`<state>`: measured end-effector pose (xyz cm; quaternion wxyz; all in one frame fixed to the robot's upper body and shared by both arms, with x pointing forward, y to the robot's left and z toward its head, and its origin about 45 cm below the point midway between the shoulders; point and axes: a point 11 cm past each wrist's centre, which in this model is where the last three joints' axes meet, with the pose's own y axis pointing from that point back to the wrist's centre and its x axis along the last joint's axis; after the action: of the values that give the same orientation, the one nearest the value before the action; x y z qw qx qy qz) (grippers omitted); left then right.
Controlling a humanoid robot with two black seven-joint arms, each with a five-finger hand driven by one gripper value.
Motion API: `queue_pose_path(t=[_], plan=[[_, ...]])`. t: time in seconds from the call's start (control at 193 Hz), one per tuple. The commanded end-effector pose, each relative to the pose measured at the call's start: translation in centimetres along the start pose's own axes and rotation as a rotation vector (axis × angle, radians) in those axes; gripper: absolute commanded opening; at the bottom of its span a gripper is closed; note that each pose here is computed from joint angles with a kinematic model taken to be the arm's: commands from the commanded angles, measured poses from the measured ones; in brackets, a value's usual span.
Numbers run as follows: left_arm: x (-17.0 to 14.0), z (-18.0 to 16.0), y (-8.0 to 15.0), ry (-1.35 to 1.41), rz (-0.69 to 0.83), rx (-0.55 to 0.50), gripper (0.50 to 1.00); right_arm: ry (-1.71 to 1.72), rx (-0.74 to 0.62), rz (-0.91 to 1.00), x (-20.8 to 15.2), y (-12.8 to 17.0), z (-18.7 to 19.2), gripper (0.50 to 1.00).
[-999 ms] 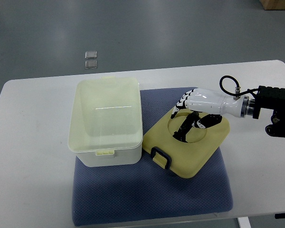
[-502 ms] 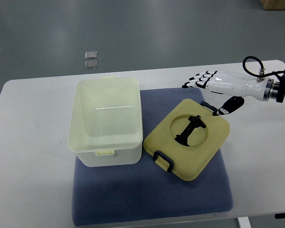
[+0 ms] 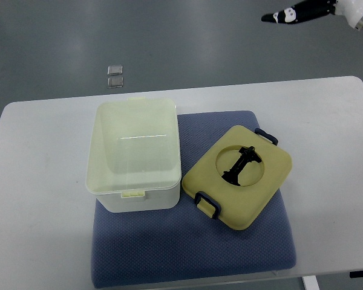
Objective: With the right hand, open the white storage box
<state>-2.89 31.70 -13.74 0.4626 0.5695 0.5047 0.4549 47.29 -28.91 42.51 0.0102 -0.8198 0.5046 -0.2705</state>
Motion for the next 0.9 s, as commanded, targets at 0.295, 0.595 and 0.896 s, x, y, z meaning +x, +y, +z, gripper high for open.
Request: queue_pose_path(t=[0.295, 0.595, 0.896], plan=[[0.0, 0.0, 0.0, 0.001, 0.0, 0.0, 1.0, -0.967, -0.251, 0.447, -1.9, 0.5, 12.9, 0.932], [-0.1, 0.0, 0.0, -0.001, -0.003, 0.0, 1.0, -1.328, -0.174, 0.482, -6.5, 4.7, 17.7, 0.932], [-0.2, 0.0, 0.0, -0.003, -0.004, 0.0, 1.0, -1.339, -0.096, 0.491, -7.1, 5.0, 17.8, 0.932]])
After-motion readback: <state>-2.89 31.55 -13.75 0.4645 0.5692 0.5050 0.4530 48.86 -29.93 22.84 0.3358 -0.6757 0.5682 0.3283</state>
